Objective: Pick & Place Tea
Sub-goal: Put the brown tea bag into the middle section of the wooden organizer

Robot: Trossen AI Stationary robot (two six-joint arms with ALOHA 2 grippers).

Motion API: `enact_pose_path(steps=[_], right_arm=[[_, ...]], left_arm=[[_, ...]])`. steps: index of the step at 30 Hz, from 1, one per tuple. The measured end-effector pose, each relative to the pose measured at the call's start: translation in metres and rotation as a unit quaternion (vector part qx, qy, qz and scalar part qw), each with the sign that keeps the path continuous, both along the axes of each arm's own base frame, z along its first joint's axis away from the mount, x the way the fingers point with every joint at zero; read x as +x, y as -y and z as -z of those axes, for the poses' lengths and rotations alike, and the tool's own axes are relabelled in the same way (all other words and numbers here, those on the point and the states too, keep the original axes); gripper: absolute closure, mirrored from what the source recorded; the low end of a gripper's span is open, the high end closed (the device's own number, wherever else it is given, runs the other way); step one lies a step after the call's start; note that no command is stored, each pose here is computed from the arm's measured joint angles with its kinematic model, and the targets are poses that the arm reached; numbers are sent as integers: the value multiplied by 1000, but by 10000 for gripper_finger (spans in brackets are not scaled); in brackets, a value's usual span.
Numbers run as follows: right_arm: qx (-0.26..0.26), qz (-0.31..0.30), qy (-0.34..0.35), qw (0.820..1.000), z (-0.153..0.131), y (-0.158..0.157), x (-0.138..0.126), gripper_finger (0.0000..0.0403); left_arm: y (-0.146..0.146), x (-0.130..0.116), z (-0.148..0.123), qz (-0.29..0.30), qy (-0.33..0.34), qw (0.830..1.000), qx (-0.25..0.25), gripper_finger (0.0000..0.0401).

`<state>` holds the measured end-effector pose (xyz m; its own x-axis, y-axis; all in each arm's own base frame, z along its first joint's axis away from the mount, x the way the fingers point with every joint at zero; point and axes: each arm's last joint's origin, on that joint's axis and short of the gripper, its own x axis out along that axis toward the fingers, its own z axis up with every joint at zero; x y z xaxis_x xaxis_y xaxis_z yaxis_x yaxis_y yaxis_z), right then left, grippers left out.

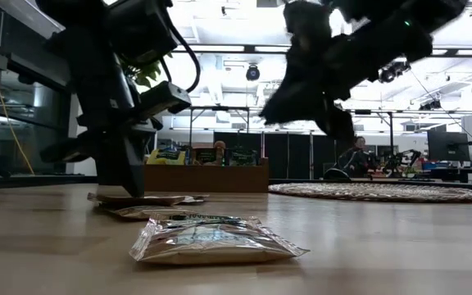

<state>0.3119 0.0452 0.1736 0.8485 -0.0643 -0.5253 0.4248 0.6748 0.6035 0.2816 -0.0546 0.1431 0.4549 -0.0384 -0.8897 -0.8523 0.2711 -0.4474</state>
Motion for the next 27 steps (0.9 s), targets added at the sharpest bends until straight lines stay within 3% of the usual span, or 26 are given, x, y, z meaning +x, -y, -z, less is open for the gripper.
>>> enact_pose_path(steps=[3,5,9,16,20,27], right_arm=[[-16,37,-44,998,-8,4,9,358],[-20,14,-40,999,-10,5,18,364],[31,-35,-3,999,-12,1,39,367],[99,8,-55,993,29,3,51,351],[110,-16,-54,992,38,5,56,325],[120,1,-30,992,40,12,61,243]], left_arm=[[0,0,2,0,-7,1000,1,401],[0,0,2,0,-5,1000,2,401],[0,0,2,-2,-6,1000,6,401],[-2,-5,7,-12,-7,1000,12,401],[-3,-8,11,-16,-11,1000,12,401],[-2,-8,11,-16,-4,1000,14,401]])
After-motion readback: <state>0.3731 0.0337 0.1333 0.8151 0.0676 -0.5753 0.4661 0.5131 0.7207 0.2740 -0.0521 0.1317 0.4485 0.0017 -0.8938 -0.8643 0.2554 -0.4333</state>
